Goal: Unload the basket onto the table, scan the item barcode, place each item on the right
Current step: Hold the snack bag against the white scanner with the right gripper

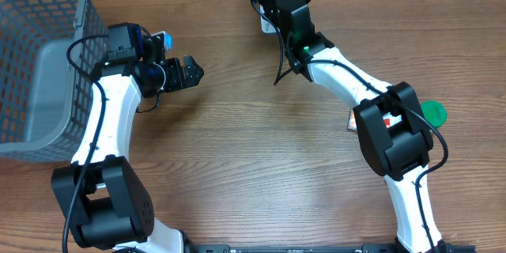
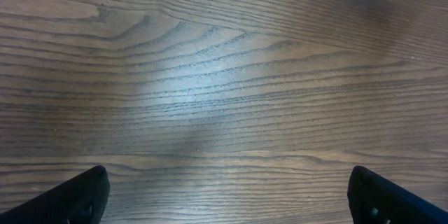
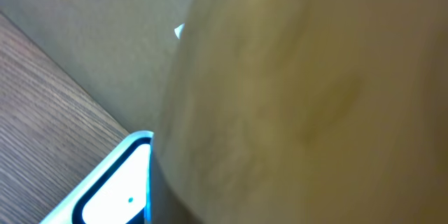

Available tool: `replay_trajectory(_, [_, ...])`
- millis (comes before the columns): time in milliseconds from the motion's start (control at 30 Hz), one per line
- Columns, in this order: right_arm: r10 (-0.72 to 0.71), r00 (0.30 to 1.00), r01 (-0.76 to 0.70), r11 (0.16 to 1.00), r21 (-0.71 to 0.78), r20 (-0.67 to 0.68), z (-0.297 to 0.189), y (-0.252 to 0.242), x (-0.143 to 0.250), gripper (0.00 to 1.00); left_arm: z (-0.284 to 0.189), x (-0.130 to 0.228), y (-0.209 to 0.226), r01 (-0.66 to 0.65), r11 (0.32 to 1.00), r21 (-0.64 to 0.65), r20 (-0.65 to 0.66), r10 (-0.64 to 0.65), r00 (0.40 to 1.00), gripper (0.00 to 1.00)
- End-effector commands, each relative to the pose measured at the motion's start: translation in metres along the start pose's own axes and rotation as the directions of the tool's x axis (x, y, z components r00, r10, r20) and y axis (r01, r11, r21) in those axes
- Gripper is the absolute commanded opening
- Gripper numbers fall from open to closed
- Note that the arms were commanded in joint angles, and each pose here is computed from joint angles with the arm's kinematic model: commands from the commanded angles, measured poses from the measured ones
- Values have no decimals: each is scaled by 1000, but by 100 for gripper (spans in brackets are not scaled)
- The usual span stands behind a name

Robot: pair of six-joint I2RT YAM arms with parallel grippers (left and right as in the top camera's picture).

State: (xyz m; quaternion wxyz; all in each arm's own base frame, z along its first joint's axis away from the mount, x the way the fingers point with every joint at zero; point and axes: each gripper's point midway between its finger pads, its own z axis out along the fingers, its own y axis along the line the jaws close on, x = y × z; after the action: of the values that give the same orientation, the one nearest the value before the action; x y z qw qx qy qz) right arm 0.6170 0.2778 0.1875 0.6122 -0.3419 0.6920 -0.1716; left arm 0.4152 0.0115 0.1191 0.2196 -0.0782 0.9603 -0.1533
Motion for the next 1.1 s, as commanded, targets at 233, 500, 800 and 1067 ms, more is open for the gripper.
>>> replay_trajectory(233, [-163,986,163,986,-18,24,0,24,-11,4,-2,-7,1,3,1000,-4,17,-3,1000,100])
replay_trajectory(500, [-227,974,227,974,0,-23,5,34,7,4,-2,-7,1,4,1000,-4,17,-4,1000,100])
replay_trajectory(800, [-242,970,240,969,-55,-38,0,53,10,4,-2,-7,1,3,1000,-4,17,-3,1000,100])
replay_trajectory(1067, [-245,968,239,965,-104,-53,-2,66,15,4,-2,-7,1,3,1000,-4,17,-3,1000,100])
